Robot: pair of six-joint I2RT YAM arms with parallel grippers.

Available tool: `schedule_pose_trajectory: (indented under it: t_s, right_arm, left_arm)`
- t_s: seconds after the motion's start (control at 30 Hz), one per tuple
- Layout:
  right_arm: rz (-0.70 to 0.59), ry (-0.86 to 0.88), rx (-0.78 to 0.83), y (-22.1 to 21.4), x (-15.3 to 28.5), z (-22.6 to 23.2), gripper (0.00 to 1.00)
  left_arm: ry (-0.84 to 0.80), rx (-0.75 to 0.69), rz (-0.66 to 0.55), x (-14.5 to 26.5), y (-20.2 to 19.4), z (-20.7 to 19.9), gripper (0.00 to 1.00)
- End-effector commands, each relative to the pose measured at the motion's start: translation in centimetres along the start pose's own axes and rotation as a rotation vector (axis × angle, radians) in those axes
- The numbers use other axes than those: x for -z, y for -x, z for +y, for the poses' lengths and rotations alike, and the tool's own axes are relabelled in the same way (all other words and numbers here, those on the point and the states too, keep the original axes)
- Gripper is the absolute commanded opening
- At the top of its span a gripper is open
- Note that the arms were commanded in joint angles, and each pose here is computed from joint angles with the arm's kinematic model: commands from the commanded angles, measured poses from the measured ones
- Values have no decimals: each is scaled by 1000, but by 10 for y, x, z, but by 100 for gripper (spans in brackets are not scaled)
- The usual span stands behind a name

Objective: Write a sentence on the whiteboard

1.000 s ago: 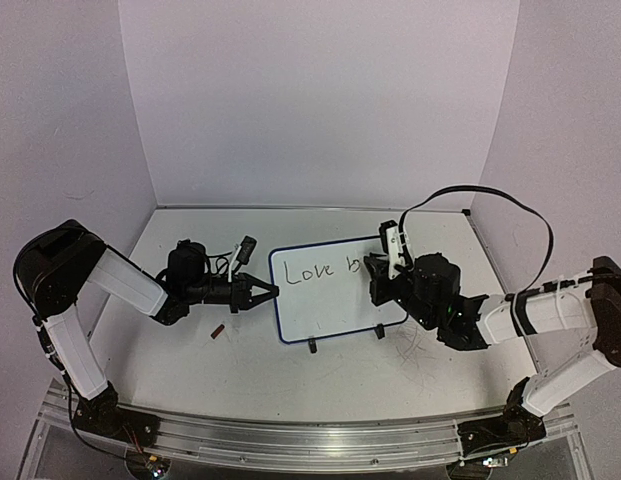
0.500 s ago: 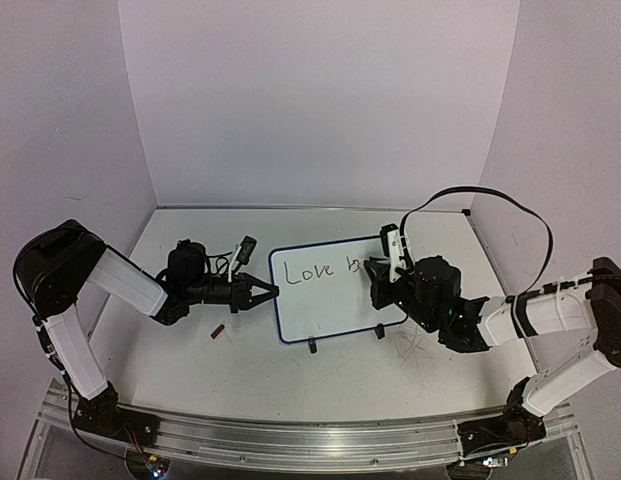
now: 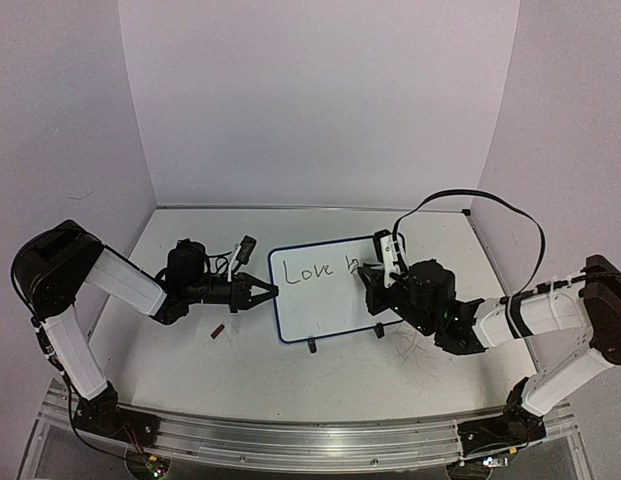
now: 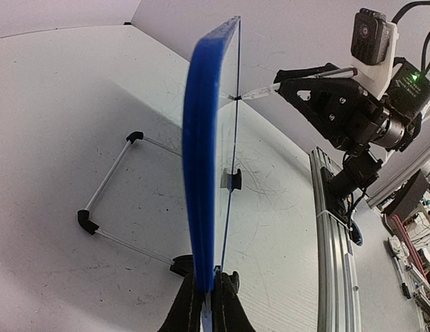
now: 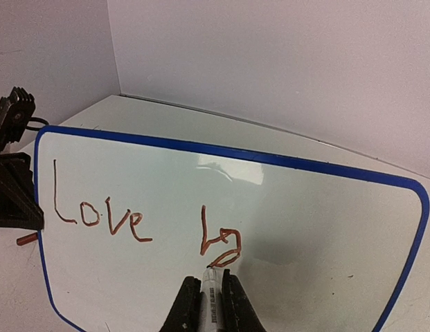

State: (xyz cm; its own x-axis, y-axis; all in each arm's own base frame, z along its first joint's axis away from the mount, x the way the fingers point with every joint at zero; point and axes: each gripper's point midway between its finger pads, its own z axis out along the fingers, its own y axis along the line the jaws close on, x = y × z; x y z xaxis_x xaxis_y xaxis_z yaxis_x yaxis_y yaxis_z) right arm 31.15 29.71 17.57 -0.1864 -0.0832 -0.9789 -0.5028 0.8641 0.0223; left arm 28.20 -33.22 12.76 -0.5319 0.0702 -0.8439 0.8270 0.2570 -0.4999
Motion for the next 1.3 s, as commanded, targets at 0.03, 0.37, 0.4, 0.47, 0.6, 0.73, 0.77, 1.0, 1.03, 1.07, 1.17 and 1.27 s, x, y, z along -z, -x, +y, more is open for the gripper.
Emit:
schedule_pose_trajectory:
  t_s: [0.03, 0.37, 0.4, 0.47, 0.6, 0.73, 0.77, 1.0, 1.03, 1.07, 1.17, 1.27]
  right_arm:
    - [-63, -2, -30, 25, -6, 3, 0]
    - [-154, -22, -49, 52, 33, -14, 0]
    - [-167, -26, -39, 52, 41, -18, 0]
    - [-192, -29, -29, 55, 52, -23, 0]
    - [-193, -123, 45, 66, 47, -35, 0]
    - [-123, -27, 104, 63, 17, -10, 0]
    - [-114, 0, 105, 63, 15, -5, 0]
    - [-98, 69, 161, 48, 16, 7, 0]
    - [-98, 60, 161, 45, 18, 5, 0]
    - [-107, 43, 157, 46, 19, 1, 0]
    - [-122, 16, 154, 47, 21, -4, 0]
    - [-125, 14, 151, 45, 20, -4, 0]
  left_arm:
    - [18, -61, -29, 1, 16, 0, 0]
    - [30, -58, -31, 2, 16, 1, 0]
    - [33, -60, -31, 3, 16, 1, 0]
    - [36, -59, -30, 3, 15, 2, 0]
    - [30, -54, -24, 0, 14, 4, 0]
    - [41, -60, -32, 0, 17, 5, 0]
    - [41, -59, -32, 0, 17, 5, 0]
    - [39, -52, -22, 2, 14, 3, 0]
    - [41, -51, -21, 2, 13, 4, 0]
    - [44, -47, -20, 2, 13, 4, 0]
    - [48, -37, -16, 2, 12, 5, 0]
    - [60, -32, -16, 3, 12, 6, 0]
